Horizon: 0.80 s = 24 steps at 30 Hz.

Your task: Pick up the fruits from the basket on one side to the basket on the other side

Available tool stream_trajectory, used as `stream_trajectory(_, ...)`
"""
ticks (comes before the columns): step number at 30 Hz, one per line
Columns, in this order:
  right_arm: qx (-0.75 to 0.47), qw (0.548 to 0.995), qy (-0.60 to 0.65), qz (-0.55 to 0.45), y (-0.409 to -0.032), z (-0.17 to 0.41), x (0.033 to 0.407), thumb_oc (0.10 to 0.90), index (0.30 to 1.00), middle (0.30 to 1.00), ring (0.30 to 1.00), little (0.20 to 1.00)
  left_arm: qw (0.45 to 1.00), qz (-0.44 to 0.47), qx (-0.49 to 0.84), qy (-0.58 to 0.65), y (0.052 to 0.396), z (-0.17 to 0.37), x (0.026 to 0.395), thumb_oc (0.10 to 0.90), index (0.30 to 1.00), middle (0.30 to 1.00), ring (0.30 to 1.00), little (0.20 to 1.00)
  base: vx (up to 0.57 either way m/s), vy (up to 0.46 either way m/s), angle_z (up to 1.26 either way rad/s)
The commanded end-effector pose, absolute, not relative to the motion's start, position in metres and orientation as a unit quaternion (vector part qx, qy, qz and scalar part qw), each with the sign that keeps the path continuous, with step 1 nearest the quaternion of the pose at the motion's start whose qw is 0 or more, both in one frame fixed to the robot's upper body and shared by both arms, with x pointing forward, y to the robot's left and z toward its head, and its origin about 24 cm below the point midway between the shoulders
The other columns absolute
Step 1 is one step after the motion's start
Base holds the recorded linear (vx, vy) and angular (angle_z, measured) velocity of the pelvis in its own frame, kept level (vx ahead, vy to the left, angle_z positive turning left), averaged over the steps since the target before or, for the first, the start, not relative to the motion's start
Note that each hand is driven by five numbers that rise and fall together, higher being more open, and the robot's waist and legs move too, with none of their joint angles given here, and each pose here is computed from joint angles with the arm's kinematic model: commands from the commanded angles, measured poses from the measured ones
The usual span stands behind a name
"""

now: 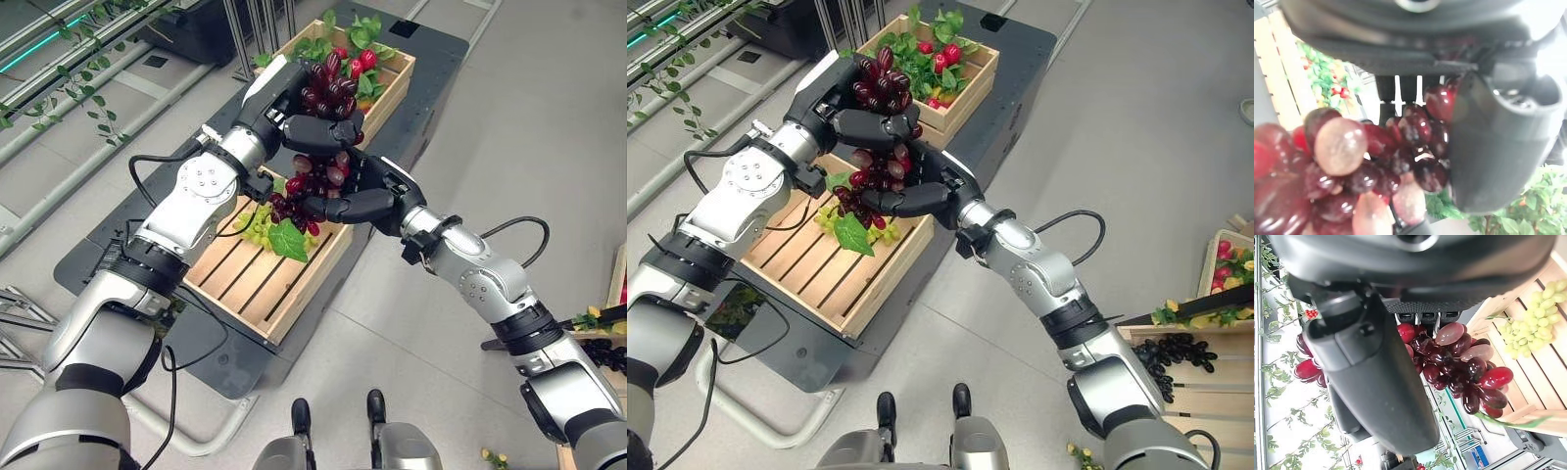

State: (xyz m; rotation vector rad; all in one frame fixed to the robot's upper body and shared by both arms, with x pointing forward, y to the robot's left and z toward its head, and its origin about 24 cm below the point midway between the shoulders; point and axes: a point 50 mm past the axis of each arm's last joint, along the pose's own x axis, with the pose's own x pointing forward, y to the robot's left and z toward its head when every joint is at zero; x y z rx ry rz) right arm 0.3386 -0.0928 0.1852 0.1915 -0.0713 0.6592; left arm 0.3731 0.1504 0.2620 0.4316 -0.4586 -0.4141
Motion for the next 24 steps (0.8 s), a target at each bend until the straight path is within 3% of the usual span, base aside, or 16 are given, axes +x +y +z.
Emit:
stream_trajectory(1,0.224,0.905,-0.084,0.351,-0.056,0.184,0.332,0.562,0.542,0.542,0.542,0.542,0.914,-0.253,0.139,-0.285,0.121,0.285,0.373,0.4,0.3,0.3,0.3,0.3,0.0,0.0,0.0)
stream_trajectory(3,0.245,0.901,-0.102,0.343,-0.055,0.189,0.332,0.4,0.3,0.3,0.3,0.3,0.915,-0.257,0.135,-0.279,0.121,0.282,0.375,0.4,0.3,0.3,0.3,0.3,0.02,0.014,-0.04)
stream_trajectory(12,0.28,0.908,-0.152,0.272,-0.072,0.194,0.336,0.4,0.3,0.3,0.3,0.3,0.927,-0.234,0.112,-0.271,0.134,0.275,0.379,0.4,0.3,0.3,0.3,0.3,0.0,0.003,-0.01)
stream_trajectory(14,0.28,0.912,-0.156,0.254,-0.079,0.193,0.339,0.4,0.3,0.3,0.3,0.3,0.934,-0.207,0.102,-0.271,0.143,0.273,0.381,0.8,0.9,0.9,0.9,0.9,0.0,-0.003,-0.02)
stream_trajectory(24,0.338,0.916,-0.147,0.159,-0.122,0.169,0.342,0.4,0.3,0.3,0.3,0.3,0.956,-0.118,0.074,-0.259,0.183,0.254,0.383,0.8,0.9,0.9,0.9,0.9,0.01,-0.016,-0.06)
